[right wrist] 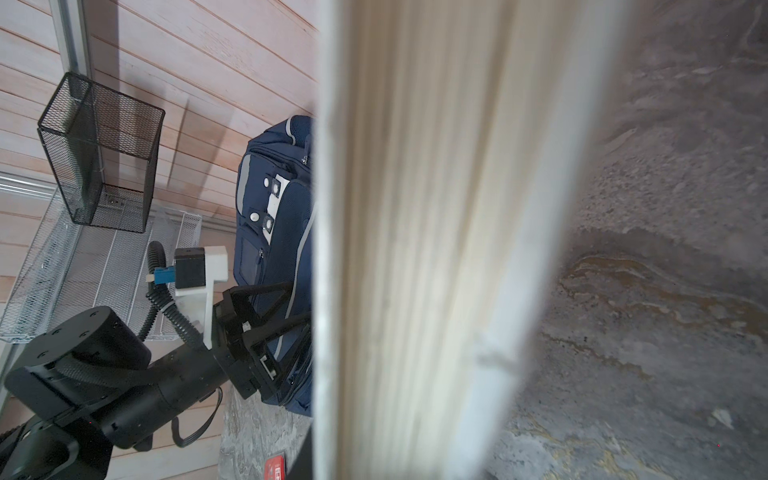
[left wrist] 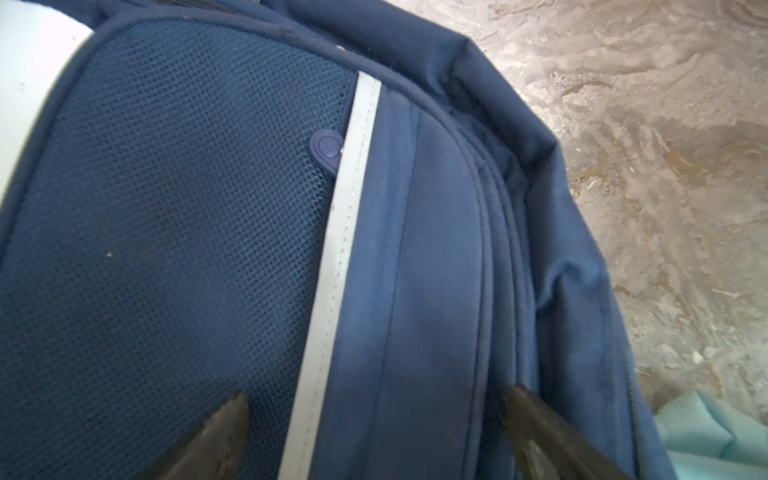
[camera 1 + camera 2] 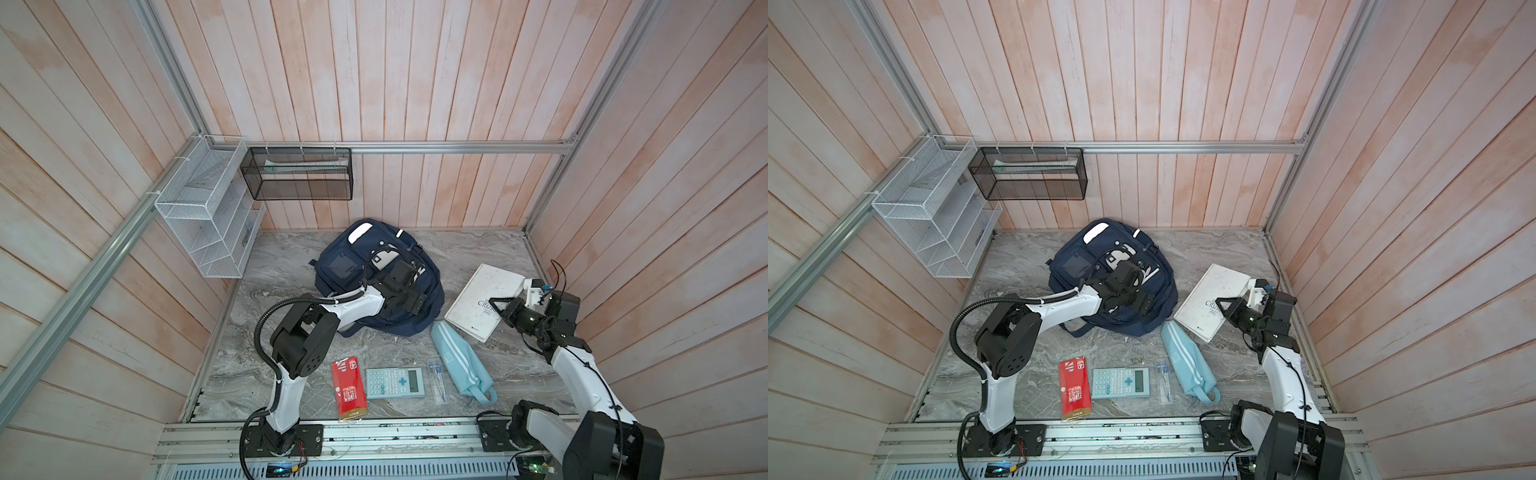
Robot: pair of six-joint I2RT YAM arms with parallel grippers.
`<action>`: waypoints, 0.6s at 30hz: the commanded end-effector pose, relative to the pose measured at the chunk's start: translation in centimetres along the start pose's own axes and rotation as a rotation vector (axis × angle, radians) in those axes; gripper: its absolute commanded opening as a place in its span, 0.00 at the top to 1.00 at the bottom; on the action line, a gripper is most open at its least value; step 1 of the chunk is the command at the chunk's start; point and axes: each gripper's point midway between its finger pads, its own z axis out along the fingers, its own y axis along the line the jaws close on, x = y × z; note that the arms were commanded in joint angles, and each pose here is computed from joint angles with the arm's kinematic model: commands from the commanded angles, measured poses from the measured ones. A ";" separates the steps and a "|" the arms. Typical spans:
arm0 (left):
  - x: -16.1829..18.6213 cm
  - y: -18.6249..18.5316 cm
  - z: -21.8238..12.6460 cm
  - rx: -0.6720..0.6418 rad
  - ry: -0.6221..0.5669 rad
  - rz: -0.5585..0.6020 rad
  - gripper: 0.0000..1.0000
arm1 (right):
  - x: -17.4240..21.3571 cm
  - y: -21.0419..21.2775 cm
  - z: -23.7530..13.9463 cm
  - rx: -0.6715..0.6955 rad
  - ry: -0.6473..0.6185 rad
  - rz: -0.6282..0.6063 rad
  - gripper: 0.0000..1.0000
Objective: Pack the student bag
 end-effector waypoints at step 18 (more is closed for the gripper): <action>-10.9 2.6 -12.5 0.106 -0.254 -0.152 1.00 | 3.0 9.6 4.7 -0.274 0.038 -0.085 1.00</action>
